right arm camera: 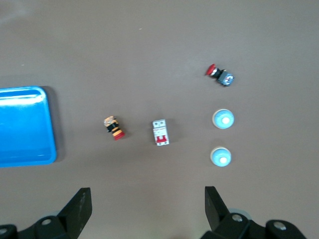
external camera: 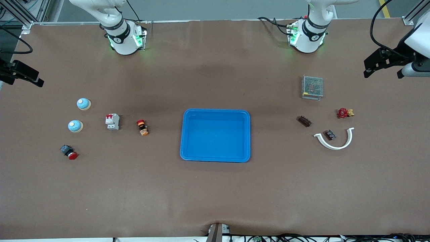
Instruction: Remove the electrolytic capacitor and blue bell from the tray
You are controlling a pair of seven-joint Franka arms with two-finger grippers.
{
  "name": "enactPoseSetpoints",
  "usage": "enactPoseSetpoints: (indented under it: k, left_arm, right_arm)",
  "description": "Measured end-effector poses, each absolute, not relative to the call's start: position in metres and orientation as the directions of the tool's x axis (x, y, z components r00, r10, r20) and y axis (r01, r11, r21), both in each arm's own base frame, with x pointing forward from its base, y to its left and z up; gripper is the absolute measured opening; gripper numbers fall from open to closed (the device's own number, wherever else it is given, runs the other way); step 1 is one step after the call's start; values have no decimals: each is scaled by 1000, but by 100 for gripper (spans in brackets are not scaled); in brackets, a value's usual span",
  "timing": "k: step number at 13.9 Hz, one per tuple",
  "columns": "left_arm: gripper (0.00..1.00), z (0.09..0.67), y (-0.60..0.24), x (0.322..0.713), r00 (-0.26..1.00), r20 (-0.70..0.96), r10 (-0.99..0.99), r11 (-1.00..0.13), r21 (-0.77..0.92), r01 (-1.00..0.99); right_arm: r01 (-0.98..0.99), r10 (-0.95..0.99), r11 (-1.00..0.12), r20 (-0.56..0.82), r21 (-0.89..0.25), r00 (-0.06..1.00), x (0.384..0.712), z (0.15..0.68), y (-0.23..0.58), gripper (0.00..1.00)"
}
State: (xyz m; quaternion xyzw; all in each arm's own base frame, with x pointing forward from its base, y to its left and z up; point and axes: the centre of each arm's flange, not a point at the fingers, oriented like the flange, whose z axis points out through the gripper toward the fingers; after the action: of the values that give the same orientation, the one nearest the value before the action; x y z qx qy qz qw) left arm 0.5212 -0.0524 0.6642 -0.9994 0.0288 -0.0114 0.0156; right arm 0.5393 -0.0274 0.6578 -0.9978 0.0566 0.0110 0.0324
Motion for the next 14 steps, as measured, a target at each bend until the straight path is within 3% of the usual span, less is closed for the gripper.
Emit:
enactPoseSetpoints:
  k: [14]
  left_arm:
    - [100, 664, -52, 522, 998, 22, -57, -998, -32, -56]
  right_arm:
    - [-118, -116, -991, -30, -71, 993, 541, 654, -29, 100]
